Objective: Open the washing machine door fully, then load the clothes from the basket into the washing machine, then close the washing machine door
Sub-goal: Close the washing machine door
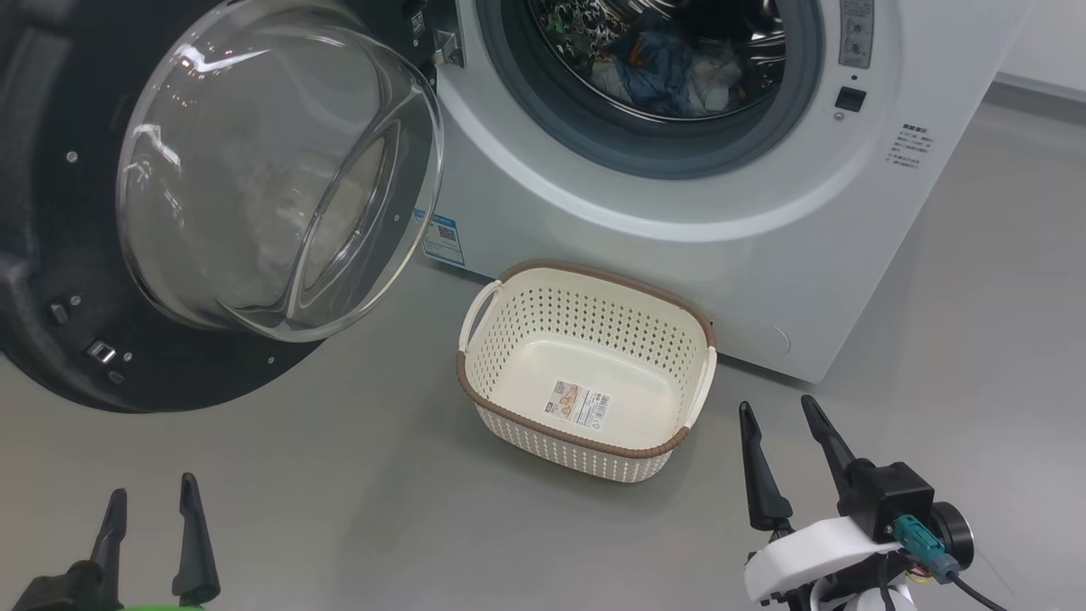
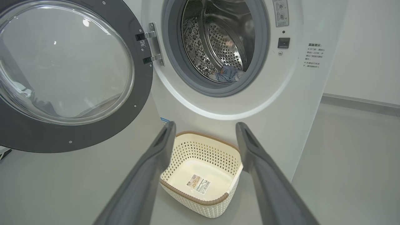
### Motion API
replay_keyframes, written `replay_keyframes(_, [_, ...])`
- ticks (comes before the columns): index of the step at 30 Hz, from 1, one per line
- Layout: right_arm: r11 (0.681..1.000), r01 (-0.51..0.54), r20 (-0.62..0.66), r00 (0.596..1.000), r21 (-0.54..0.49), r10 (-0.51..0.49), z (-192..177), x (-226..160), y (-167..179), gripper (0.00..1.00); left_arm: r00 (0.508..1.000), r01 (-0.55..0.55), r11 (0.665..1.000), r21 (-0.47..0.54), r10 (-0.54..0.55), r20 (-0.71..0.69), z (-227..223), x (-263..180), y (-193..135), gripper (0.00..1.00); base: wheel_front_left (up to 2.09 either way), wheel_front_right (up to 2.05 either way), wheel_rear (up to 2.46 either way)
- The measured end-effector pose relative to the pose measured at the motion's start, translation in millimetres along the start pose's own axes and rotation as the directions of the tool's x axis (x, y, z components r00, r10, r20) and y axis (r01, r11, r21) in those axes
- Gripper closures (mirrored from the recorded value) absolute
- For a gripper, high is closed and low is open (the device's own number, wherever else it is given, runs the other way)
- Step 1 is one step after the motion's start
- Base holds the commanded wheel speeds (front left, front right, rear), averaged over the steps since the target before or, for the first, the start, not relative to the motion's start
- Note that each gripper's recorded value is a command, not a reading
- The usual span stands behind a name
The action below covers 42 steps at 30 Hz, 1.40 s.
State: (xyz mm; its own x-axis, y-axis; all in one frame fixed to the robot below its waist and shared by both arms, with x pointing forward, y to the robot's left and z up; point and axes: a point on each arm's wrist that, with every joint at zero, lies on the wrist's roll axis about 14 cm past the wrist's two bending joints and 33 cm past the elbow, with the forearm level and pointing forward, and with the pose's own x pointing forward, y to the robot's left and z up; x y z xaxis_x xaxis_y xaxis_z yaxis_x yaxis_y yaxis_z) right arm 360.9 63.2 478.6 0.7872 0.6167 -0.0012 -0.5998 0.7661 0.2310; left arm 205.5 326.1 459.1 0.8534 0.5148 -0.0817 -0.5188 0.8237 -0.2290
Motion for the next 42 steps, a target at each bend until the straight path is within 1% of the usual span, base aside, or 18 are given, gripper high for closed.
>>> replay_keyframes(10, [0.999, -0.032, -0.006, 0.999, -0.002, 0.032, -2, 5, 9, 0.0, 0.999, -0.039, 0.999, -0.004, 0.039, 0.013, 4, -3, 12, 0.0, 0.0, 0.0, 0.0])
replay_keyframes(28, [0.999, -0.038, -0.017, 0.999, -0.003, 0.038, -5, 6, 11, 0.0, 0.999, -0.048, 0.999, -0.012, 0.048, 0.019, 5, -4, 12, 0.0, 0.0, 0.0, 0.0])
replay_keyframes(29, [0.999, -0.038, -0.017, 0.999, -0.003, 0.038, -5, 6, 11, 0.0, 0.999, -0.046, 0.999, -0.012, 0.046, 0.021, 5, -4, 11, 0.05, 0.0, 0.0, 0.0])
replay_keyframes(30, [0.999, -0.038, -0.017, 0.999, -0.003, 0.038, -5, 6, 11, 0.0, 0.999, -0.044, 0.999, -0.012, 0.044, 0.023, 6, -3, 11, 0.55, 0.0, 0.0, 0.0])
replay_keyframes(31, [0.999, -0.038, -0.017, 0.999, -0.003, 0.038, -6, 6, 11, 0.0, 0.999, -0.042, 0.999, -0.013, 0.043, 0.026, 7, -3, 10, 0.95, 0.0, 0.0, 0.0])
replay_keyframes(32, [0.999, -0.038, -0.018, 0.999, -0.003, 0.038, -6, 5, 11, 0.0, 0.999, -0.04, 0.999, -0.013, 0.041, 0.027, 7, -3, 9, 1.0, 0.0, 0.0, 0.0])
replay_keyframes(39, [0.999, -0.04, -0.02, 0.999, -0.002, 0.04, -6, 5, 11, 0.0, 0.999, -0.03, 0.999, -0.022, 0.031, 0.024, 6, -2, 5, 1.0, 0.0, 0.0, 0.0])
replay_keyframes(42, [0.999, -0.039, -0.017, 0.999, -0.002, 0.039, -6, 6, 11, 0.0, 0.998, -0.045, 0.997, -0.055, 0.047, 0.031, 7, -1, 8, 1.0, 0.0, 0.0, 0.0])
